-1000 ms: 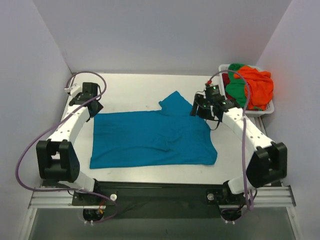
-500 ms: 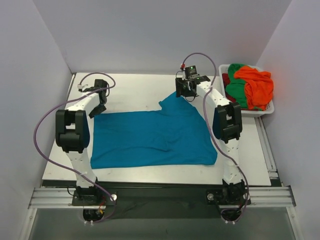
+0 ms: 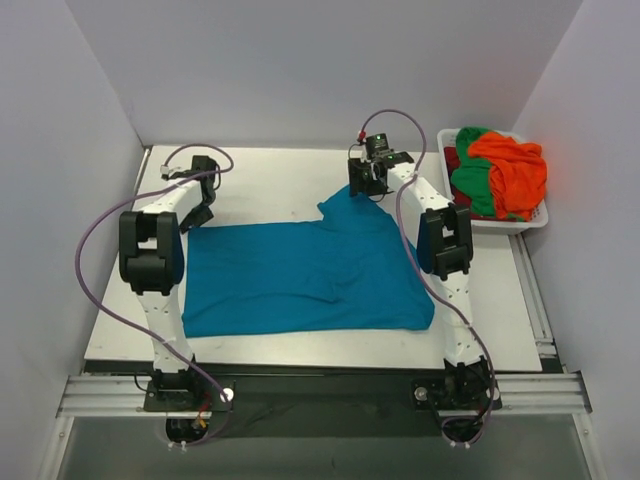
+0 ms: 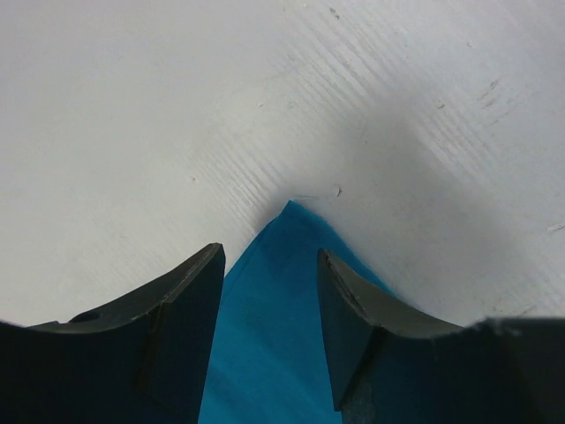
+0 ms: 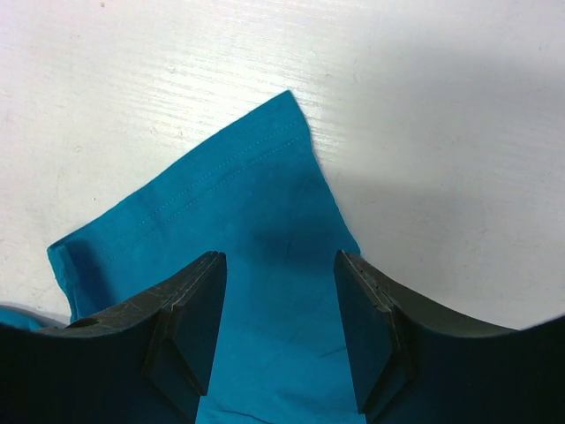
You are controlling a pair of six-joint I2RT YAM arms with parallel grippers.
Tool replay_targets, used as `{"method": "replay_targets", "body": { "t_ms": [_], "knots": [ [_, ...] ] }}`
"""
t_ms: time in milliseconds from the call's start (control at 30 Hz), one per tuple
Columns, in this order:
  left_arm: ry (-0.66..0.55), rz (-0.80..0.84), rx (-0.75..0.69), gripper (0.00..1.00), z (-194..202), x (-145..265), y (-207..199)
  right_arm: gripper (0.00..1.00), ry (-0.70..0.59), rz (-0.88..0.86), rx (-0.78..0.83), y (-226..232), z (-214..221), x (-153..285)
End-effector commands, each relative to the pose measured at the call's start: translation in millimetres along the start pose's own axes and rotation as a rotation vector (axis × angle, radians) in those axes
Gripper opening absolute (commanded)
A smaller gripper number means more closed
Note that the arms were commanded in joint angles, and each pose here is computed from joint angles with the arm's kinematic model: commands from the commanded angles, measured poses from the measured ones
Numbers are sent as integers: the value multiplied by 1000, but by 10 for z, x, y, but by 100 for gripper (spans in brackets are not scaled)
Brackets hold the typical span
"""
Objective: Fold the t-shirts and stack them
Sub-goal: Grap the side of the flattened tshirt furthest away from the robot with both arms
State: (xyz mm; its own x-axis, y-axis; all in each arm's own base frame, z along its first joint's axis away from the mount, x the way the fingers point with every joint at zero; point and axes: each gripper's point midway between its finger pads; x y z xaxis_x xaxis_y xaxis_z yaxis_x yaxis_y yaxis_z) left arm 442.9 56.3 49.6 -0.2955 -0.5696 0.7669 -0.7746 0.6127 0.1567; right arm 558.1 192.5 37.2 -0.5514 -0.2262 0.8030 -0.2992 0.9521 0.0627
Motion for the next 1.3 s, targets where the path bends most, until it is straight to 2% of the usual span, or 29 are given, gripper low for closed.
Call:
{"method": "replay_targets", "body": {
  "t_ms": [0,167,300,433,700,800,967,1100,1267],
  "knots": [
    [22,-1,3,57,-43,-94,-43,52,3,-5,-18,-24,-30,64],
    [43,17,-7,56,-19,-192,-177,52,25,7,-24,-71,58,-11],
    [61,21,-9,52,42,-255,-225,52,32,11,-47,-135,84,-43],
    [62,22,-9,46,44,-258,-229,53,32,15,-71,-165,78,-58],
    [80,67,-2,22,63,-231,-249,53,77,75,-131,-225,183,-96],
    [80,79,0,18,66,-225,-252,52,122,89,-169,-221,303,-132],
    [84,108,13,15,52,-218,-248,50,157,86,-197,-137,381,-196],
    [92,123,19,10,51,-218,-251,42,178,103,-190,-70,420,-212],
    [101,145,25,4,54,-205,-289,22,192,162,-206,-141,475,-193]
  ]
}}
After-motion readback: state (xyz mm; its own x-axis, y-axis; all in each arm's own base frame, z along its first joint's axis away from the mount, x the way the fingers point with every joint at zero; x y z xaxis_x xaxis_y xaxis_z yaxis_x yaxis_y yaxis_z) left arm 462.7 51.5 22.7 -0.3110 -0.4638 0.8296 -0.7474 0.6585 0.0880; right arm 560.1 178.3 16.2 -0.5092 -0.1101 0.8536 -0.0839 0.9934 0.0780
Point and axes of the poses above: each gripper's point midway between its finger pads, its own x axis back along the fingers, its own y axis along the line the jaws close on, z = x × y, and after that the axes turned 7 degrees about x, right-handed
